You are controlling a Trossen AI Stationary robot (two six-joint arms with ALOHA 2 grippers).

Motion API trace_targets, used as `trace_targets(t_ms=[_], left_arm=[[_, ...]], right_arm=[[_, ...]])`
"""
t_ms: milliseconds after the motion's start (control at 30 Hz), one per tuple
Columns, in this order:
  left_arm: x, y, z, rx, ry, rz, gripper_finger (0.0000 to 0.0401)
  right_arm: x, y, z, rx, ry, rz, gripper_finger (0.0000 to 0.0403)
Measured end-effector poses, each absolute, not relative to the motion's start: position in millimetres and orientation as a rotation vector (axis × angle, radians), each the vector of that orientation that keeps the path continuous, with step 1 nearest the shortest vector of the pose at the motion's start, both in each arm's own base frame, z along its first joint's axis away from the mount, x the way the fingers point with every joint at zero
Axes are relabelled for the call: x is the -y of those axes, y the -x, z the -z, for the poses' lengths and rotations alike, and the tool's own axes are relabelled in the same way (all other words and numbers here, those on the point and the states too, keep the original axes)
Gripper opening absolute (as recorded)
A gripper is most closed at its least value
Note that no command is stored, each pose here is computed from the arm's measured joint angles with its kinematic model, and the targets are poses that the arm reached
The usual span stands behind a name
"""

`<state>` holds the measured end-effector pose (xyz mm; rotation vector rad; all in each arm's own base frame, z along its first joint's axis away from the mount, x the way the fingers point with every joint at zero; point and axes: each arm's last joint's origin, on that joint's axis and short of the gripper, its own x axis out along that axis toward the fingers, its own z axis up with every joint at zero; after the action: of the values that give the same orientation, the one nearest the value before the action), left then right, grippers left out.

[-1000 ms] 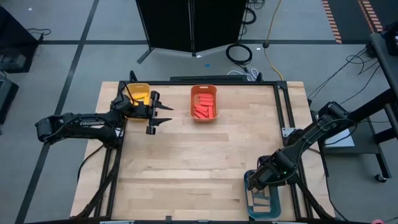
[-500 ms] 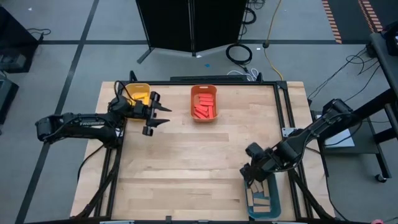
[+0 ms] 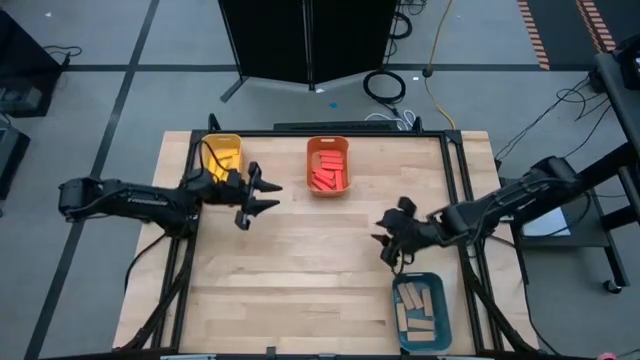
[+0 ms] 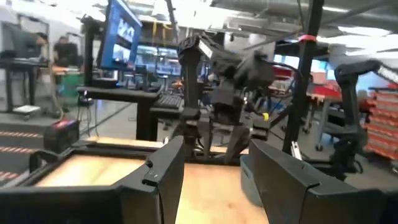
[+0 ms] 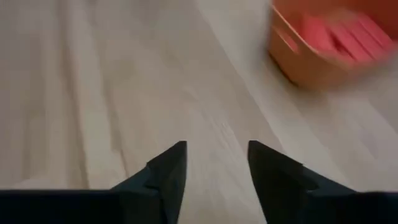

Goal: Sort blocks
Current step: Return to Home Position

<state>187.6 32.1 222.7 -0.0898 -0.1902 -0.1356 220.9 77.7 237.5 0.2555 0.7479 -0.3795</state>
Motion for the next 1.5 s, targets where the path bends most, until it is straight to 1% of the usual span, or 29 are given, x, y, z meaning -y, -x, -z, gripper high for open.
trace_targets(t_ms=[167,267,367,400,500,600,733,800,867,933,1067,1167,1333,1400,1500], left_arm=[[-12.8,-191.6,-216.7,0.148,0.121,0.042,0.0176],[-5.4,-192.5,-213.9,0.123,0.115,-0.028,0.0176],[-0.4,-192.9,-211.4,0.097,0.102,-0.031,0.0176],[1.1,-193.0,-210.9,0.092,0.101,-0.024,0.0176],[3.5,-190.1,-210.5,0.076,0.122,-0.012,0.0176],[3.4,-178.4,-212.4,0.11,0.109,-0.012,0.0176],[-2.1,-154.4,-197.2,0.124,0.098,-0.137,0.0176],[-4.7,-143.3,-187.4,0.141,0.109,-0.166,0.0176],[-6.6,-134.3,-177.9,0.142,0.127,-0.179,0.0176],[-8.6,-130.8,-179.6,0.144,0.132,-0.194,0.0176],[-12.3,-125.3,-176.7,0.101,0.103,-0.208,0.0176],[-15.2,-121.8,-173.8,0.069,0.115,-0.219,0.0176],[-19.5,-114.7,-168.9,0.022,0.15,-0.261,0.0176],[-21.2,-111.3,-169.5,0.031,0.149,-0.283,0.0176],[-23.8,-106.3,-171.0,0.053,0.148,-0.314,0.0176]], right_arm=[[-50.1,-232.5,-220.5,-0.489,-0.14,0.146,0.0109],[-33.3,-237.2,-218.7,-0.364,-0.048,0.088,0.0066],[-20.1,-239.9,-219.9,-0.298,0.023,0.075,0.0017],[-16.7,-240.5,-220.6,-0.285,0.039,0.078,0.0009],[-8.0,-242.3,-225.2,-0.236,0.059,0.07,0.0007],[0.1,-242.5,-226.8,-0.223,0.058,0.074,0.0002],[12.5,-241.8,-225.3,-0.241,0.06,0.108,0.0001],[17.8,-238.6,-218.1,-0.266,0.049,0.131,0.0001],[22.5,-232.5,-205.4,-0.282,0.009,0.157,0.0001],[25.4,-223.1,-194.2,-0.261,-0.028,0.177,0.0001],[30.1,-195.2,-173.6,-0.155,-0.095,0.198,0.0],[33.2,-175.4,-166.1,-0.073,-0.138,0.227,0.0],[36.4,-154.9,-161.2,-0.026,-0.178,0.249,0.0],[38.1,-151.2,-163.0,-0.028,-0.17,0.265,0.0],[41.5,-145.0,-158.6,-0.111,-0.165,0.303,0.0]])
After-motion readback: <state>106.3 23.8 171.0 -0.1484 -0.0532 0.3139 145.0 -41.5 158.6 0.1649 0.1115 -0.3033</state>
